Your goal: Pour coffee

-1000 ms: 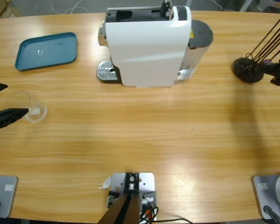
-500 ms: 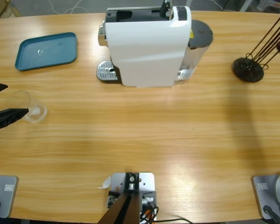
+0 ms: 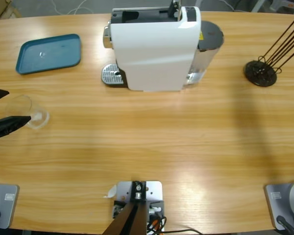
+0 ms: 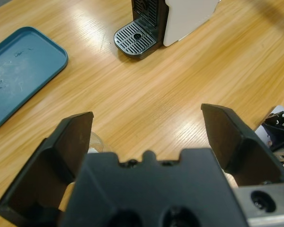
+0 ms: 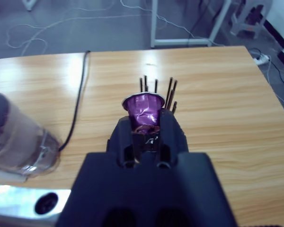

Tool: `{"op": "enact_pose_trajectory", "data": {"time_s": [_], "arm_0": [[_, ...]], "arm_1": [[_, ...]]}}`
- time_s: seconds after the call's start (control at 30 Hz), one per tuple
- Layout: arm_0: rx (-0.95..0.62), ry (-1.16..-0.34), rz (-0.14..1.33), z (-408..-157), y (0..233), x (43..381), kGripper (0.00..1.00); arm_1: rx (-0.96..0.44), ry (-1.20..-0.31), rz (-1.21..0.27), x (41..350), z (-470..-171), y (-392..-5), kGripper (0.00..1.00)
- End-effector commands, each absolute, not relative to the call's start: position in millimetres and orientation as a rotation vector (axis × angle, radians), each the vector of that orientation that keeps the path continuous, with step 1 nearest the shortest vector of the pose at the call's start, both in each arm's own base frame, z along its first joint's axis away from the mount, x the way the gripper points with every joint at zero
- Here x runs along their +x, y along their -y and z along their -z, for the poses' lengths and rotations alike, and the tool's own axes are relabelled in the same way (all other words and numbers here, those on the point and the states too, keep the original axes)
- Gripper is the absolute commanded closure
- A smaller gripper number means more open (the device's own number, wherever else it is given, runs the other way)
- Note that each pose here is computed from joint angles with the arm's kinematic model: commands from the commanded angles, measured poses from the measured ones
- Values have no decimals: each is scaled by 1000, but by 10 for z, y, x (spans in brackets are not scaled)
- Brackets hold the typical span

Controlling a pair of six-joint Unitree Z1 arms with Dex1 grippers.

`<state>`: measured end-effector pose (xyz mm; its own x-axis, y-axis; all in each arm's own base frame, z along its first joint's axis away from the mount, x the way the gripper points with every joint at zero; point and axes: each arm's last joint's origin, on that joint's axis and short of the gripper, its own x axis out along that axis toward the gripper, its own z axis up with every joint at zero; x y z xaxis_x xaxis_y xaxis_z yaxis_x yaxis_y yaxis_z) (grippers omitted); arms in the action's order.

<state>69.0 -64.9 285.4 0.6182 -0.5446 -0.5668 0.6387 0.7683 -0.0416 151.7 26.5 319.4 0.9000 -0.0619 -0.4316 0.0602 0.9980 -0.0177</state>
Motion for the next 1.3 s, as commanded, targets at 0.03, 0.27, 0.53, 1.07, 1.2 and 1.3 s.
{"op": "enact_pose_trajectory", "data": {"time_s": [0.03,0.27,0.53,1.07,1.2,1.3], "arm_0": [[159,-622,677,-2740,590,637,18],[160,-623,678,-2738,592,638,18],[160,-626,677,-2722,595,641,18],[159,-648,706,-2686,624,649,18],[159,-648,706,-2687,624,648,18],[159,-646,707,-2688,621,645,18]], "arm_1": [[-49,-362,-222,1254,-3437,-410,1000],[-225,-388,-812,1410,-3471,-984,1000],[-372,-331,-1142,1661,-3656,-1762,1000],[-597,-265,-1277,2625,-3718,-2755,1000],[-615,-263,-1255,2835,-3643,-2651,1000],[-607,-280,-1250,2962,-3553,-2638,1000]]}}
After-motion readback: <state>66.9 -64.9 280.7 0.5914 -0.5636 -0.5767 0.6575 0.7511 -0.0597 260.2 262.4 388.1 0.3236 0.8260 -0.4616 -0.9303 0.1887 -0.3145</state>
